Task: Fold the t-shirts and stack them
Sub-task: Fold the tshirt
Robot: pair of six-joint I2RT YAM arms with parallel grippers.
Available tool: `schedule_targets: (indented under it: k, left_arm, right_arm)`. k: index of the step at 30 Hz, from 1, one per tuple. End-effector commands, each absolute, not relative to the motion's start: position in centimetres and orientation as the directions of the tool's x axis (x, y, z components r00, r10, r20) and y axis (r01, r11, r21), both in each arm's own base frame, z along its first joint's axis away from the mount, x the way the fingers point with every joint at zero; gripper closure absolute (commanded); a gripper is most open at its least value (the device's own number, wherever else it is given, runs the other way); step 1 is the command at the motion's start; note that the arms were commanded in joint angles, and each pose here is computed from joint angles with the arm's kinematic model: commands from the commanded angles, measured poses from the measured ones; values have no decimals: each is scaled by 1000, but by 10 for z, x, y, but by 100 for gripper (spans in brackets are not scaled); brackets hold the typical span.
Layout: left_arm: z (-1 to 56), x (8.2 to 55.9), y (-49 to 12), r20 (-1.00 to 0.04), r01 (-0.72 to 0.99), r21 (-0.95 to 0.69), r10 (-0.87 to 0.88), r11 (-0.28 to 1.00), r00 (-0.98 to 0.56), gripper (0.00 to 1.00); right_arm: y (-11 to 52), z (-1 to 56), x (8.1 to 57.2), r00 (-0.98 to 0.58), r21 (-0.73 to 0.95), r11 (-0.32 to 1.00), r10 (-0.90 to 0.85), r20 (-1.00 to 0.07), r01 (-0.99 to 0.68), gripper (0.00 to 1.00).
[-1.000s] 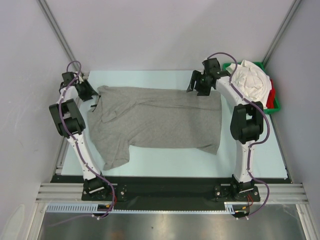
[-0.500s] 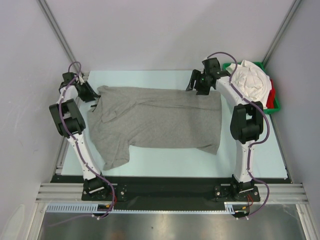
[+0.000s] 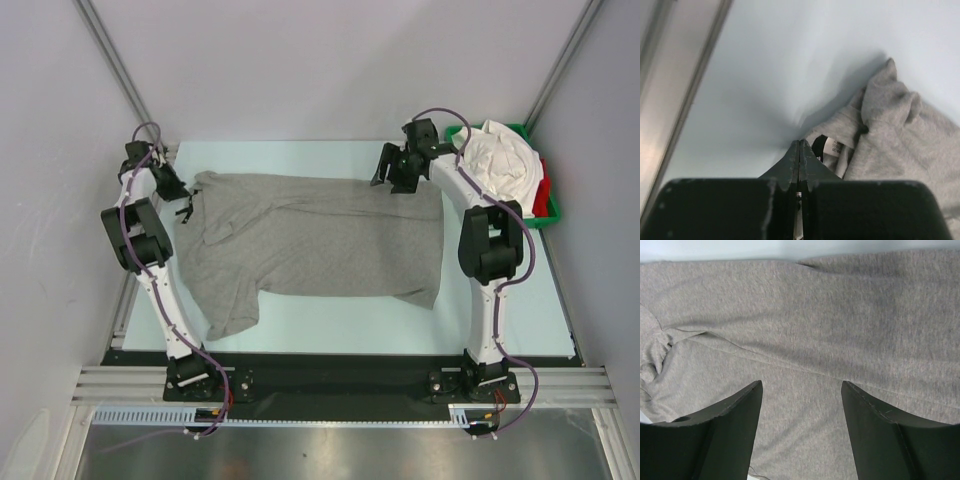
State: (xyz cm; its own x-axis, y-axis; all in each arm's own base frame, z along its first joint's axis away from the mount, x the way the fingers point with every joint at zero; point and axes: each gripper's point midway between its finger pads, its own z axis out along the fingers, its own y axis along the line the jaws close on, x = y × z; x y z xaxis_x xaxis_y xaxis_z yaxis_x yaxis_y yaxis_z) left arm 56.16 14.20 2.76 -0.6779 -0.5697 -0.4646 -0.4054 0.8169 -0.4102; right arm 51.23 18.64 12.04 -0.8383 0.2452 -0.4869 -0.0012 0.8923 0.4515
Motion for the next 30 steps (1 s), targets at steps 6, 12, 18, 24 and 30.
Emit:
schedule_targets:
  k: [6, 12, 18, 24, 30]
  left_arm:
    - [67, 589, 180, -610, -485, -328, -573, 811, -547, 100]
    - [68, 592, 187, -618, -513, -316, -584, 798, -527, 100]
    - [62, 582, 198, -611, -565, -265, -589, 781, -528, 99]
    - [63, 566, 214, -610, -631, -202, -601, 749, -517, 100]
    - [66, 562, 222, -602, -648, -212, -620, 732, -503, 74]
  right_arm:
    - [195, 128, 517, -837, 467, 884, 237, -493, -24, 30]
    - [199, 123, 515, -848, 467, 884, 226, -479, -28, 30]
    - [198, 119, 514, -856, 461, 887, 215, -471, -31, 30]
    - [198, 118, 514, -858, 468, 883, 219, -464, -28, 30]
    - [197, 114, 515, -860, 469, 883, 223, -458, -21, 29]
